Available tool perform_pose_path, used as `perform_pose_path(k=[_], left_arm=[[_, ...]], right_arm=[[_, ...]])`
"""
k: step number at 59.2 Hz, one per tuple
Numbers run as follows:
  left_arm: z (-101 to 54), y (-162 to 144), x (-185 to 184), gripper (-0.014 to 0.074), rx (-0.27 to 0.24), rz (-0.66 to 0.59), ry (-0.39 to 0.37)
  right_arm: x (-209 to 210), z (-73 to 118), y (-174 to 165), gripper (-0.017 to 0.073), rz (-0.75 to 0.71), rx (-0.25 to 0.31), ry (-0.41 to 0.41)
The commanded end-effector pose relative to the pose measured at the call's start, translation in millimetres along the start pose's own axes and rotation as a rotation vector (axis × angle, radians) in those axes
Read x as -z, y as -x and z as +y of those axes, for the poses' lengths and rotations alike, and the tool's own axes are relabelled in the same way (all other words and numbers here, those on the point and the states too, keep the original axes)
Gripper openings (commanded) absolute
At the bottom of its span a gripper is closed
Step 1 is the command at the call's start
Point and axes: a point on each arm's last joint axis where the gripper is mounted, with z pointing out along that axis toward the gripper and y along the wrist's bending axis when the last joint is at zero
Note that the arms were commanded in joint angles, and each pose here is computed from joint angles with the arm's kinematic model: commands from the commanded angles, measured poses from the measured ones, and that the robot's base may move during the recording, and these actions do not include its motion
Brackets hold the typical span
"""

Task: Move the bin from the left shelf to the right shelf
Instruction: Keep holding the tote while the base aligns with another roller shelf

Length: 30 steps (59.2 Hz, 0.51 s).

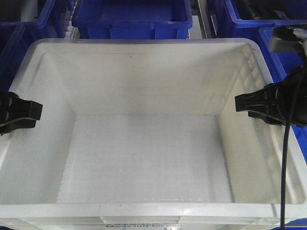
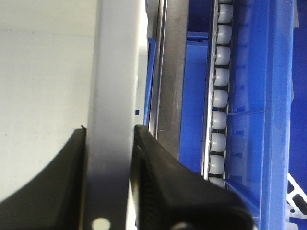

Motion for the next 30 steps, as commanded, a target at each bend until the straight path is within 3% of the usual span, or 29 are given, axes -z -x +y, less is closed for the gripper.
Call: perform_pose_path(k=[1,30], left_arm=[[-2.0,9.0,19.1,-0.0006,-0.044,-0.146,-0.02],[-2.9,12.4,19.7,-0.0006,-0.044,-0.184,-0.029]], right_arm=[[20.8,-1.7,16.5,0.0013,-0.186,0.043,0.012],[20.8,-2.6,16.8,0.0013,-0.19,0.051,0.002]])
